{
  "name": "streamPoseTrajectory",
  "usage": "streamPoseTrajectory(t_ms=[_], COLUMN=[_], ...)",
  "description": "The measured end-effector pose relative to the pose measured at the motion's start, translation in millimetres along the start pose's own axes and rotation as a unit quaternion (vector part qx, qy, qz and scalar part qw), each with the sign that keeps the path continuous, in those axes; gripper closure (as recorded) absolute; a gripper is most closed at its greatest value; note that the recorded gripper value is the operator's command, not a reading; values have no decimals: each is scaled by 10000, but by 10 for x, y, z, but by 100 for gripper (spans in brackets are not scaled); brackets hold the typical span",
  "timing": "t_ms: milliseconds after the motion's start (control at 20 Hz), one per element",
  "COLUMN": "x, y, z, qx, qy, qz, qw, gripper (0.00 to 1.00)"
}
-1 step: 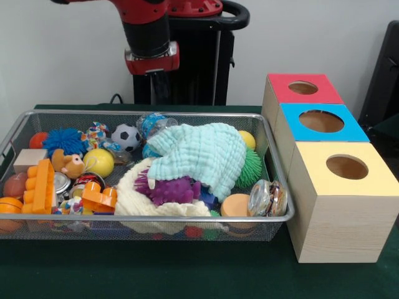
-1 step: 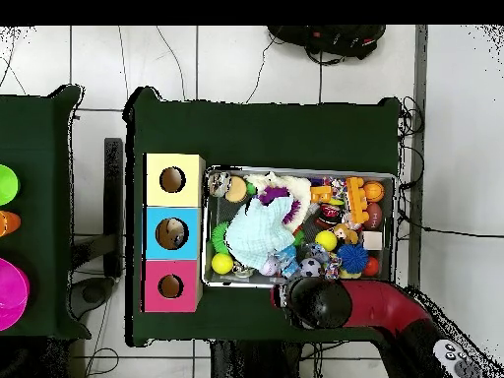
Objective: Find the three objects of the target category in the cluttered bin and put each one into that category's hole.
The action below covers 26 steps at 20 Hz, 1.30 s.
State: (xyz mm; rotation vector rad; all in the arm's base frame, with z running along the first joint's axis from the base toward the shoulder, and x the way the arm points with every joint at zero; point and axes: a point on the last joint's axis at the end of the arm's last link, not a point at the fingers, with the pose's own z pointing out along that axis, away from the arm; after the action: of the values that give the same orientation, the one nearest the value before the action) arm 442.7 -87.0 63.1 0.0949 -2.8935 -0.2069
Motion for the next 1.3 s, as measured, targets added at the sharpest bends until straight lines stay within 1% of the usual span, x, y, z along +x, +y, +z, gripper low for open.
streamPoseTrajectory(t_ms=[150,250,350,450,550,750,800,900,1050,1200,1250,1300], x=[17,28,39,47,49,48,38,30,-58,-240,-307,-391], y=[85,111,107,86,49,-1,-103,-152,-326,-429,-447,-455], z=[-179,-280,-344,-401,-451,-475,-436,-411,-252,-37,28,97], qx=[70,92,106,119,141,136,86,60,-35,-65,-71,-88], qy=[382,561,656,686,651,598,441,357,-94,-672,-855,-1067], qz=[23,68,109,170,247,321,424,474,637,694,702,711], qw=[9992,9984,9977,9974,9975,9976,9981,9982,9979,9953,9938,9917], gripper=[100,100,100,100,100,100,100,100,100,100,100,100])
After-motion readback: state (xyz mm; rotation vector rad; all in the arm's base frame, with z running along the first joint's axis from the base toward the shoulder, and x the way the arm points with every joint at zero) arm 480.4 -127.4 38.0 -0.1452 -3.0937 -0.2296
